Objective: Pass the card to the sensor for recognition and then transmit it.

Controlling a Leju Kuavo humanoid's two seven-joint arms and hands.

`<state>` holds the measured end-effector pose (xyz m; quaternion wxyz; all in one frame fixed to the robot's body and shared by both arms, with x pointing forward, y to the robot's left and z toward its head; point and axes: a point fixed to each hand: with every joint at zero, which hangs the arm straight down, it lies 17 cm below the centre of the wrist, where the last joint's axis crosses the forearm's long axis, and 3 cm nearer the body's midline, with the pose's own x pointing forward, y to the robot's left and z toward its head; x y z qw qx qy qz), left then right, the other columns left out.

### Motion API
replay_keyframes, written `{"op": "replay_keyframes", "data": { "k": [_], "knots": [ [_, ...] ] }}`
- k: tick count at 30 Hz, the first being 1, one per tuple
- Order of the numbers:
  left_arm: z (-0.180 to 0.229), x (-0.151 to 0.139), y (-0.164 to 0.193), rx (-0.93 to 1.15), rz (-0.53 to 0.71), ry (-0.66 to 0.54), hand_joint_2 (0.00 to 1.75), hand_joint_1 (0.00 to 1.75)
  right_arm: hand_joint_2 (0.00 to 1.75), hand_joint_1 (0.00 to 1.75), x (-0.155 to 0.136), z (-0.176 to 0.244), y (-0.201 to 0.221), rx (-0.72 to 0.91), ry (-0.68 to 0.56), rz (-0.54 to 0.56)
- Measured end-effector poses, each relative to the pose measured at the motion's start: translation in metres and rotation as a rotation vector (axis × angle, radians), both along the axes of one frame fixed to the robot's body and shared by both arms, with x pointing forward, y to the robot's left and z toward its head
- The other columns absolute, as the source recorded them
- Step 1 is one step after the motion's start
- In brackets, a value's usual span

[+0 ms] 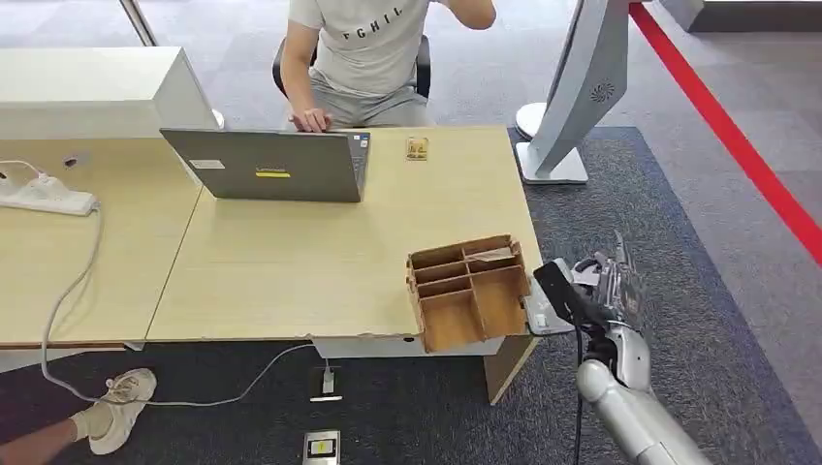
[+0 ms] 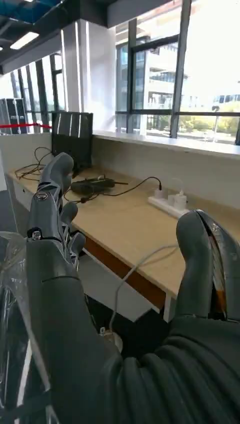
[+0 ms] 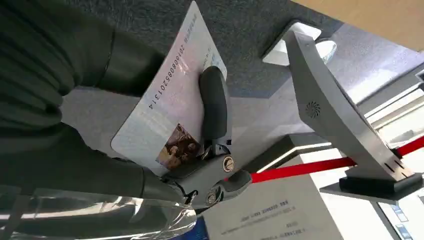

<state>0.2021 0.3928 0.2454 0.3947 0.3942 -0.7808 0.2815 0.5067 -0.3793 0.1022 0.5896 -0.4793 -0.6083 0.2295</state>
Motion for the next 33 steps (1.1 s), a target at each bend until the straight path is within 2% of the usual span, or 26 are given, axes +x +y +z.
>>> {"op": "replay_keyframes", "data": {
  "k": [17, 33],
  "knots": [
    [-0.004, -0.001, 0.0, -0.005, -0.001, 0.013, 1.75, 0.0, 1.75, 1.75, -0.015, -0.061, 0.021, -0.001, 0.142, 0.032],
    [-0.004, -0.002, -0.004, 0.022, -0.005, 0.031, 1.75, 0.0, 1.75, 1.75, -0.005, -0.06, 0.042, 0.01, 0.131, 0.086]
  ]
}}
